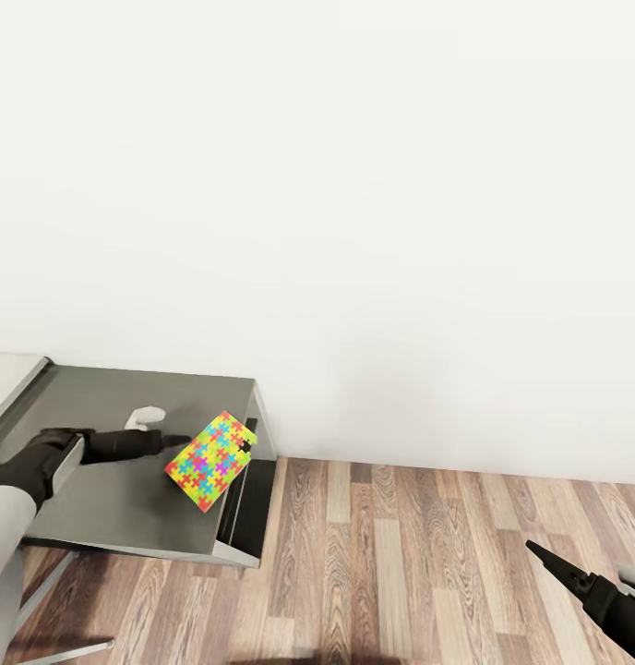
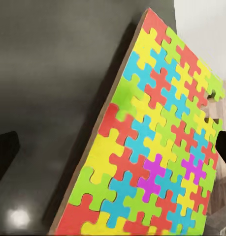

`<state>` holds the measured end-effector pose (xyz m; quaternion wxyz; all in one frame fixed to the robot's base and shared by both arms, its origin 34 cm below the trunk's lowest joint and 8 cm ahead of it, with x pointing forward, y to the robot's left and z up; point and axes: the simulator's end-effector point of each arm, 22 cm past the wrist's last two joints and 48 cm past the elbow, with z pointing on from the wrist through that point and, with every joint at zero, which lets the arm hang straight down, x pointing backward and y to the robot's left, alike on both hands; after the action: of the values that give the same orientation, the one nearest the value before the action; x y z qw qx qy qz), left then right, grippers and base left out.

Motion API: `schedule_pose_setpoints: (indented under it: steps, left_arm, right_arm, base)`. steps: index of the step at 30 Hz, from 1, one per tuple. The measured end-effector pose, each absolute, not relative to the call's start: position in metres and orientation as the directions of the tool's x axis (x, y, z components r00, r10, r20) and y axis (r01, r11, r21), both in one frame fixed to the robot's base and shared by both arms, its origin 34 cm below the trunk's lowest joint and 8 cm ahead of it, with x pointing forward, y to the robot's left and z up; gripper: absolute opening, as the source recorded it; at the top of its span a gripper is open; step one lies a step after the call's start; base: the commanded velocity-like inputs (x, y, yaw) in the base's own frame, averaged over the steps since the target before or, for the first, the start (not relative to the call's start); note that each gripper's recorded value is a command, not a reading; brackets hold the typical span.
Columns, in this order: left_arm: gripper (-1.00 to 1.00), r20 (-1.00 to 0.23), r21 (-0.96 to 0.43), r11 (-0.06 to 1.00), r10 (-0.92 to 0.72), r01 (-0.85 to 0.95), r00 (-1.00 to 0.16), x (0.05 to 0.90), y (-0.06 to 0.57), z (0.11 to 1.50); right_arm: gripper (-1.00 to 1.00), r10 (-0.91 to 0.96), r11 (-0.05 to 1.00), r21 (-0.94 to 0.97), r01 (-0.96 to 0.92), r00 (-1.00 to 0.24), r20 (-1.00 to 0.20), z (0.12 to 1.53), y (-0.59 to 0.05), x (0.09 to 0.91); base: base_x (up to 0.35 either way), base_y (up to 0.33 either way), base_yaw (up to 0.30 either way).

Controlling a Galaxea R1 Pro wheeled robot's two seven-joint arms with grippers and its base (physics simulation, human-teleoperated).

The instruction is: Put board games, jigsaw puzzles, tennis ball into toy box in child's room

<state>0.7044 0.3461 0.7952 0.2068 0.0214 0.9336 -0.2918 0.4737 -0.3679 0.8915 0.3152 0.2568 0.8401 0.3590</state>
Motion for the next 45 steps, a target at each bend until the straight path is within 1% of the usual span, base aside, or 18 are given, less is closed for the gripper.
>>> schedule_pose_setpoints:
  steps: [3, 5, 12, 17, 18, 20, 21, 24, 30, 33, 39, 41, 45]
  left_arm:
    - [1.00, -0.424, -0.531, 0.832, -0.098, 0.160, -0.900, 0.714, 0.360, 0.809]
    - [1.00, -0.438, -0.557, 0.817, -0.136, 0.149, -0.889, 0.723, 0.367, 0.826]
    - [1.00, -0.454, -0.666, 0.730, -0.233, 0.154, -0.860, 0.736, 0.375, 0.878]
    - [1.00, -0.454, -0.761, 0.614, -0.272, 0.210, -0.848, 0.733, 0.377, 0.927]
    - [1.00, -0.448, -0.792, 0.565, -0.281, 0.231, -0.849, 0.730, 0.374, 0.943]
    - [1.00, -0.444, -0.818, 0.515, -0.285, 0.256, -0.849, 0.727, 0.370, 0.957]
    - [1.00, -0.444, -0.837, 0.472, -0.287, 0.279, -0.849, 0.724, 0.366, 0.970]
    - [1.00, -0.448, -0.847, 0.437, -0.286, 0.301, -0.847, 0.722, 0.363, 0.981]
    - [1.00, -0.456, -0.846, 0.435, -0.286, 0.310, -0.843, 0.721, 0.363, 0.986]
    - [1.00, -0.458, -0.852, 0.416, -0.298, 0.318, -0.837, 0.721, 0.359, 0.988]
    - [1.00, -0.459, -0.872, 0.344, -0.325, 0.349, -0.827, 0.702, 0.341, 0.992]
    - [1.00, -0.453, -0.884, 0.287, -0.330, 0.369, -0.828, 0.686, 0.324, 1.000]
    - [1.00, -0.420, -0.906, 0.212, -0.325, 0.367, -0.847, 0.658, 0.303, 1.009]
  right_arm:
    - [1.00, 0.658, 0.610, 0.765, 0.205, -0.669, -0.346, 0.892, -0.368, 0.474]
    - [1.00, 0.659, 0.609, 0.766, 0.205, -0.669, -0.345, 0.891, -0.367, 0.474]
    - [1.00, 0.659, 0.604, 0.771, 0.203, -0.670, -0.341, 0.891, -0.363, 0.474]
    - [1.00, 0.652, 0.597, 0.779, 0.193, -0.682, -0.331, 0.889, -0.353, 0.476]
    - [1.00, 0.647, 0.593, 0.784, 0.185, -0.689, -0.327, 0.889, -0.347, 0.478]
    - [1.00, 0.642, 0.586, 0.792, 0.169, -0.693, -0.328, 0.890, -0.340, 0.484]
    - [1.00, 0.638, 0.577, 0.803, 0.148, -0.696, -0.330, 0.892, -0.331, 0.494]
    - [1.00, 0.627, 0.560, 0.821, 0.110, -0.704, -0.333, 0.894, -0.315, 0.510]
    - [1.00, 0.585, 0.508, 0.860, 0.043, -0.751, -0.307, 0.891, -0.265, 0.539]
    - [1.00, 0.570, 0.482, 0.876, 0.028, -0.769, -0.289, 0.882, -0.245, 0.550]
    - [1.00, 0.574, 0.435, 0.900, 0.012, -0.774, -0.268, 0.866, -0.217, 0.563]
    - [1.00, 0.573, 0.397, 0.918, -0.005, -0.780, -0.252, 0.865, -0.200, 0.564]
    - [1.00, 0.579, 0.353, 0.935, -0.014, -0.783, -0.230, 0.866, -0.180, 0.570]
  base:
    - [0.000, 0.000, 0.000]
    - [0.000, 0.000, 0.000]
    - [0.000, 0.000, 0.000]
    - [0.000, 0.000, 0.000]
    - [0.000, 0.000, 0.000]
    - [0.000, 0.000, 0.000]
    - [0.000, 0.000, 0.000]
    - [0.000, 0.000, 0.000]
    - [0.000, 0.000, 0.000]
    - [0.000, 0.000, 0.000]
    - [0.000, 0.000, 0.000]
    - [0.000, 0.000, 0.000]
    - [0.000, 0.000, 0.000]
